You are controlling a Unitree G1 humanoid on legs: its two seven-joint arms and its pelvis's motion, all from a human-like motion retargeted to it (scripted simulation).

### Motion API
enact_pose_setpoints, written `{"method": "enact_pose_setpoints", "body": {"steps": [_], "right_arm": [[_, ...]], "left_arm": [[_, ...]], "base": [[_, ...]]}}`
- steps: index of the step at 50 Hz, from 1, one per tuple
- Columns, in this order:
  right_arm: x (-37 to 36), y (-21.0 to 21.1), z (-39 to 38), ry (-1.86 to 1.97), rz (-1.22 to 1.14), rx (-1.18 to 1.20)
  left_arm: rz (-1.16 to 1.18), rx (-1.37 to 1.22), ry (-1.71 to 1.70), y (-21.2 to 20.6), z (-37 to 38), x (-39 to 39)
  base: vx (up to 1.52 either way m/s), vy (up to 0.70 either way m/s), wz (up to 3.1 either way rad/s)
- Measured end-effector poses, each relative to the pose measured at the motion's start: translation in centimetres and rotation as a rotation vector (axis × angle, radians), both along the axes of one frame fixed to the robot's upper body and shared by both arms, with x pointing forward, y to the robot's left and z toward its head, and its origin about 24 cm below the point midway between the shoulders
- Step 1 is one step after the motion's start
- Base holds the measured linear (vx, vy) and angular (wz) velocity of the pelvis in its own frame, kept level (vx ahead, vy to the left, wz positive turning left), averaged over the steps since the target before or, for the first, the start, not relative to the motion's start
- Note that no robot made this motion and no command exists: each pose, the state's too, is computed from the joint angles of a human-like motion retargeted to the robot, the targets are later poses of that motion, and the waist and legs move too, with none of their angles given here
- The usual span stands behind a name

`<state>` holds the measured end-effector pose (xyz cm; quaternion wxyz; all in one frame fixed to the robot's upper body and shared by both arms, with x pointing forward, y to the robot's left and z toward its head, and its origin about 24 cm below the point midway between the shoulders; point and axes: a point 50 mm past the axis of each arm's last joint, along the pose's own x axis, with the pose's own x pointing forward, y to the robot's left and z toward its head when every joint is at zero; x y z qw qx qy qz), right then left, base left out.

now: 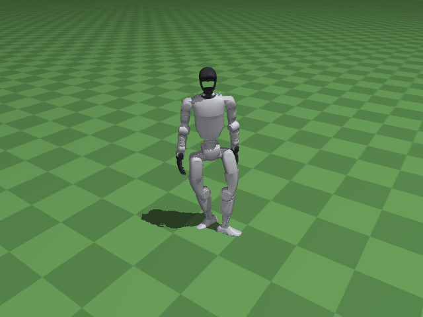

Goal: In place motions

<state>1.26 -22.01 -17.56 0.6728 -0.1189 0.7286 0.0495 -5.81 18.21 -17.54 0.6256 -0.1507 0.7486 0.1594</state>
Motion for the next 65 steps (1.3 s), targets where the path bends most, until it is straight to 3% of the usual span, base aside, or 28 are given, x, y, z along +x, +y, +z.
{"method": "enact_pose_setpoints", "body": {"steps": [5, 11, 21, 28, 38, 49, 65], "right_arm": [[1.1, 0.4, 0.0, -0.039, 0.038, 0.015], [2.5, 0.4, 0.0, -0.093, 0.098, 0.018], [4.1, 1.9, 0.0, -0.157, 0.097, 0.051], [4.3, 2.3, -0.1, -0.151, 0.142, 0.055], [0.9, 2.6, -0.4, -0.027, 0.082, 0.064], [2.5, 3.3, -0.4, -0.071, 0.141, 0.099], [0.3, 2.4, -0.3, 0.072, 0.184, 0.085]], "left_arm": [[0.115, -0.044, 0.072, -2.1, 0.3, -2.1], [0.04, -0.037, 0.037, -1.4, 0.1, -1.0], [-0.2, 0.022, -0.244, 2.7, -0.2, 8.3], [-0.251, -0.015, -0.378, 2.4, 0.2, 12.2], [-0.314, -0.052, -0.181, 0.4, -0.5, 7.0], [-0.322, -0.09, 0.054, -1.2, 0.0, 0.5], [-0.524, -0.102, -0.041, 0.1, -0.3, 5.2]], "base": [[0.52, -0.39, 1.23], [0.35, -0.35, 1.33], [0.02, -0.39, 1.24], [-0.06, -0.21, 0.95], [0.1, 0.04, 0.27], [-0.02, 0.07, 0.17], [-0.06, 0.06, -0.71]]}}
